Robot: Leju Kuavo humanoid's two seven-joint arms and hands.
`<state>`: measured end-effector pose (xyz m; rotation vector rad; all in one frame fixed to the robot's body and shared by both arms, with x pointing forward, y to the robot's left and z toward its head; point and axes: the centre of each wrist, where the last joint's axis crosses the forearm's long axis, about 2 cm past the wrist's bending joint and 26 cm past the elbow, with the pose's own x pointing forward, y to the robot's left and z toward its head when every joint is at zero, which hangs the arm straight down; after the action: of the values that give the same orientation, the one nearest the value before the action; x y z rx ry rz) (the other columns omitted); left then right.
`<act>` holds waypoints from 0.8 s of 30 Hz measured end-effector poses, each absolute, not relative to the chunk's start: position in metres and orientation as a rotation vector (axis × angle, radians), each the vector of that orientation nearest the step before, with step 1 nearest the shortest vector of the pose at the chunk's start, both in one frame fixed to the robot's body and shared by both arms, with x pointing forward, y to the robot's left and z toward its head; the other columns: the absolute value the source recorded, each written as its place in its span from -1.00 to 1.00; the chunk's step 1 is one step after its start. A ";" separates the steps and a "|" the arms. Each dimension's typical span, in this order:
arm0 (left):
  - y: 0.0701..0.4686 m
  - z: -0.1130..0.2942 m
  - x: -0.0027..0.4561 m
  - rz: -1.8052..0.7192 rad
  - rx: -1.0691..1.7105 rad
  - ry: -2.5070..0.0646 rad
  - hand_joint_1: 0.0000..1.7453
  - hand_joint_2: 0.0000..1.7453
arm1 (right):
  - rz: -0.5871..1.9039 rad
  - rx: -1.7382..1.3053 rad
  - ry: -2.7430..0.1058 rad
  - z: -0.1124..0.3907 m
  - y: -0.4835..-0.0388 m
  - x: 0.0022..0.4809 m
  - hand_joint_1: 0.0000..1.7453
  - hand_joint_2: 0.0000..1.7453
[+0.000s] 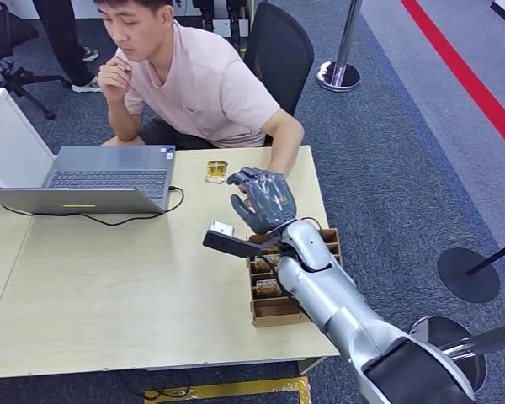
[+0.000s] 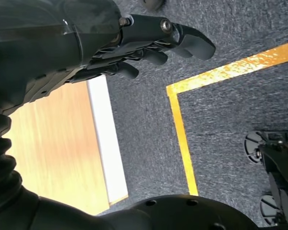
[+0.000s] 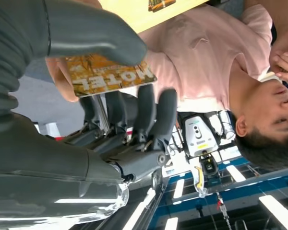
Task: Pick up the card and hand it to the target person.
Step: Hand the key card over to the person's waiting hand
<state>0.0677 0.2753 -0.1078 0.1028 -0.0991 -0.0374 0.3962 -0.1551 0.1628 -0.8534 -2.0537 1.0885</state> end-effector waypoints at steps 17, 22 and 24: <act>0.276 -0.108 0.064 -0.013 0.118 -0.094 -1.00 -1.00 | 0.600 -0.459 -1.968 0.168 -0.183 0.415 -1.00 1.00; 0.277 -0.109 0.060 -0.004 0.118 -0.084 -1.00 -1.00 | 0.213 -0.213 -1.926 0.177 -0.221 0.426 -1.00 1.00; 0.277 -0.109 0.060 0.001 0.118 -0.081 -1.00 -1.00 | 0.068 -0.136 -1.911 0.178 -0.240 0.428 -1.00 1.00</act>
<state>0.0596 0.2768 -0.1090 0.1180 -0.0806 0.0011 0.4285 -0.2395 0.1780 -0.1362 -1.9106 0.0683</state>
